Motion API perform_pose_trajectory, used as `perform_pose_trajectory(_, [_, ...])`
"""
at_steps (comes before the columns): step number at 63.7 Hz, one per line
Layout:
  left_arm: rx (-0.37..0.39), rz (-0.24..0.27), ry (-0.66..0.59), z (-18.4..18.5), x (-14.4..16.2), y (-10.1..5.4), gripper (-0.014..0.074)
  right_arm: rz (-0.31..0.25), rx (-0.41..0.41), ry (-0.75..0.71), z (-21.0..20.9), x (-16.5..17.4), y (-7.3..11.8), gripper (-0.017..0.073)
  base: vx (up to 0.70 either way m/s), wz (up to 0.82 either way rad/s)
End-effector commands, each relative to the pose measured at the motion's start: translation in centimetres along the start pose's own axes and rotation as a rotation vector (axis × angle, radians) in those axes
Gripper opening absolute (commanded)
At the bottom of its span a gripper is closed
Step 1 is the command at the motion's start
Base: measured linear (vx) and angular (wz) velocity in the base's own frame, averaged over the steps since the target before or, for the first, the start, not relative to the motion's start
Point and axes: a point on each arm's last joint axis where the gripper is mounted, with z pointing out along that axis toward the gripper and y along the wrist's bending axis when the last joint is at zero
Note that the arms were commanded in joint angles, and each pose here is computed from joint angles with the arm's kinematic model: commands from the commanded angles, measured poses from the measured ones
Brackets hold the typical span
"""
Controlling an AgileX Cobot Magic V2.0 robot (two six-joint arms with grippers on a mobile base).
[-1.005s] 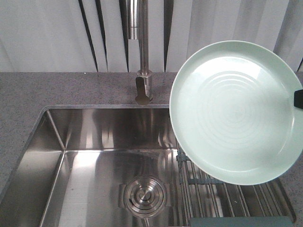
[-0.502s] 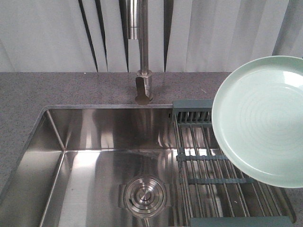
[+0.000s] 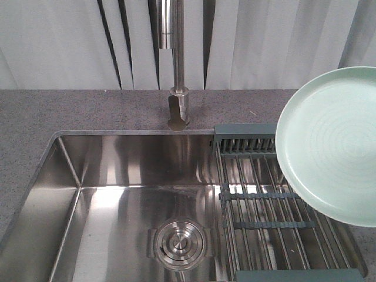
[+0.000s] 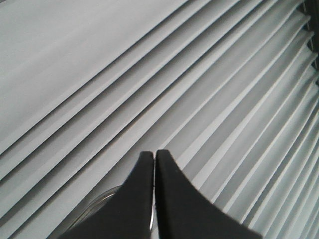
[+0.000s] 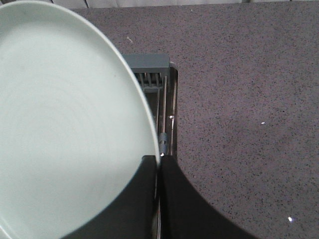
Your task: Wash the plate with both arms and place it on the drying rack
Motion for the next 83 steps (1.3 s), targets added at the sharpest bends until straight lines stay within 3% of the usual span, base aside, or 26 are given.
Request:
perform_pose_trajectory(1, [0.052, 0.085, 0.047, 3.2, -0.2, -1.7, -0.0006, 0.002, 0.013, -0.095, -0.6, -1.1, 0.0, -0.0008, 0.00, 0.00])
perform_pose_trajectory(11, [0.002, 0.144, 0.184, 7.6, 1.4, -0.8, -0.0006, 0.003, 0.011, -0.094, -0.6, -1.1, 0.1, -0.0008, 0.00, 0.00])
perform_pose_trajectory(18, [-0.021, 0.149, 0.288, 9.9, 3.3, 0.7, -0.0006, 0.003, 0.010, -0.093, -0.6, -1.1, 0.1, -0.0008, 0.00, 0.00])
perform_pose_trajectory(34, [0.001, 0.103, 0.561, 14.7, 8.8, 5.2, -0.0006, 0.003, 0.010, -0.093, -0.6, -1.1, 0.1, -0.0008, 0.00, 0.00])
perform_pose_trajectory(42, [0.033, 0.054, 0.662, 17.4, 11.1, 7.0, -0.0006, 0.003, 0.010, -0.093, -0.6, -1.1, 0.1, -0.0008, 0.00, 0.00])
perform_pose_trajectory(61, [0.065, 0.061, 0.768, 23.2, 14.2, 9.9, 0.0020, 0.003, 0.009, -0.091, -0.6, -1.1, 0.1, -0.0008, 0.00, 0.00])
perform_pose_trajectory(69, [0.059, 0.037, 0.840, 24.8, 15.6, 11.2, 0.0088, 0.003, 0.009, -0.091, -0.6, -1.1, 0.1, -0.0008, 0.00, 0.00])
perform_pose_trajectory(83, [0.040, -0.044, 0.887, 27.9, 17.4, 13.2, 0.0339, 0.004, 0.007, -0.093, -0.6, -1.1, 0.1, -0.0008, 0.00, 0.00])
